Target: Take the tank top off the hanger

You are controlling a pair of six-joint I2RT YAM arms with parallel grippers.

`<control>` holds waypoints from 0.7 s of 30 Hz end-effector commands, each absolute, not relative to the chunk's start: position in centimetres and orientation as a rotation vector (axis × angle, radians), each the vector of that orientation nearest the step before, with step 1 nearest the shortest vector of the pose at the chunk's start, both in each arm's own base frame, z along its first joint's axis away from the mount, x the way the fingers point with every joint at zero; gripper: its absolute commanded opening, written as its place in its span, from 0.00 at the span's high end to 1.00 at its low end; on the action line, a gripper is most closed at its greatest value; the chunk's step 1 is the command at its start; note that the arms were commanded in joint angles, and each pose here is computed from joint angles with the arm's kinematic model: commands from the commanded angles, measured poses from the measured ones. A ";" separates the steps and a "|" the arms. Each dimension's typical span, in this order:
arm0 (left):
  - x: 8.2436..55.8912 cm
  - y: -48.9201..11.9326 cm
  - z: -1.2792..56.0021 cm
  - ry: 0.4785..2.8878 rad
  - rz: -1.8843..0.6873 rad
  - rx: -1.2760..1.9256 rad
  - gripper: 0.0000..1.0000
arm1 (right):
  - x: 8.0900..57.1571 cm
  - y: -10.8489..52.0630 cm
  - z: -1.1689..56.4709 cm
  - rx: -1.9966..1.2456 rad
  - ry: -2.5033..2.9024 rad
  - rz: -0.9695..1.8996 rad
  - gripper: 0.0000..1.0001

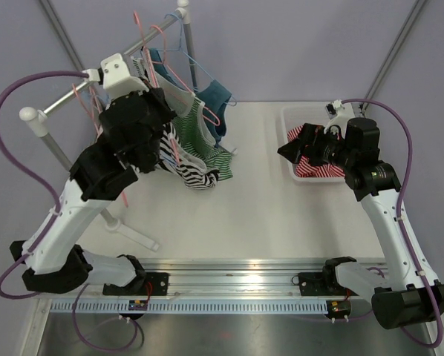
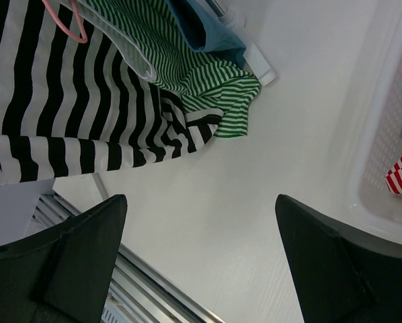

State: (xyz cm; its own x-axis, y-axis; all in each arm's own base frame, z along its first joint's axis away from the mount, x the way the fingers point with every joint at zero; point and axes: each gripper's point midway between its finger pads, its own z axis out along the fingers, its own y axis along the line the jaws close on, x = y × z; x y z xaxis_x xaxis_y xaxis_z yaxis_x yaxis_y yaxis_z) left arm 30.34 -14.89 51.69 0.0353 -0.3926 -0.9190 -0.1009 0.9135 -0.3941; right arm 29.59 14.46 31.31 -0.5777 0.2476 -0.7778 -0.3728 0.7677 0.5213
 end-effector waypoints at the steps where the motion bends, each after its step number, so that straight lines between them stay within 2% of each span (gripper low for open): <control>1: 27.1 -13.6 55.1 1.424 -0.395 -0.464 1.00 | 29.3 15.3 34.0 -0.161 1.931 0.880 0.01; 6: 23.7 -16.3 52.8 1.519 -0.580 -0.306 1.00 | 28.0 16.8 35.3 -0.258 1.872 0.997 0.01; 10: 20.5 -19.4 50.0 1.598 -0.798 -0.142 1.00 | 25.9 18.9 36.7 -0.362 1.803 1.195 0.01; 19: 13.7 -24.9 43.6 1.713 -1.153 0.148 1.00 | 25.0 23.4 37.3 -0.296 1.732 1.160 0.00; 21: 12.8 -25.5 42.3 1.740 -1.182 0.173 1.00 | 25.2 24.2 37.0 -0.260 1.716 1.156 0.04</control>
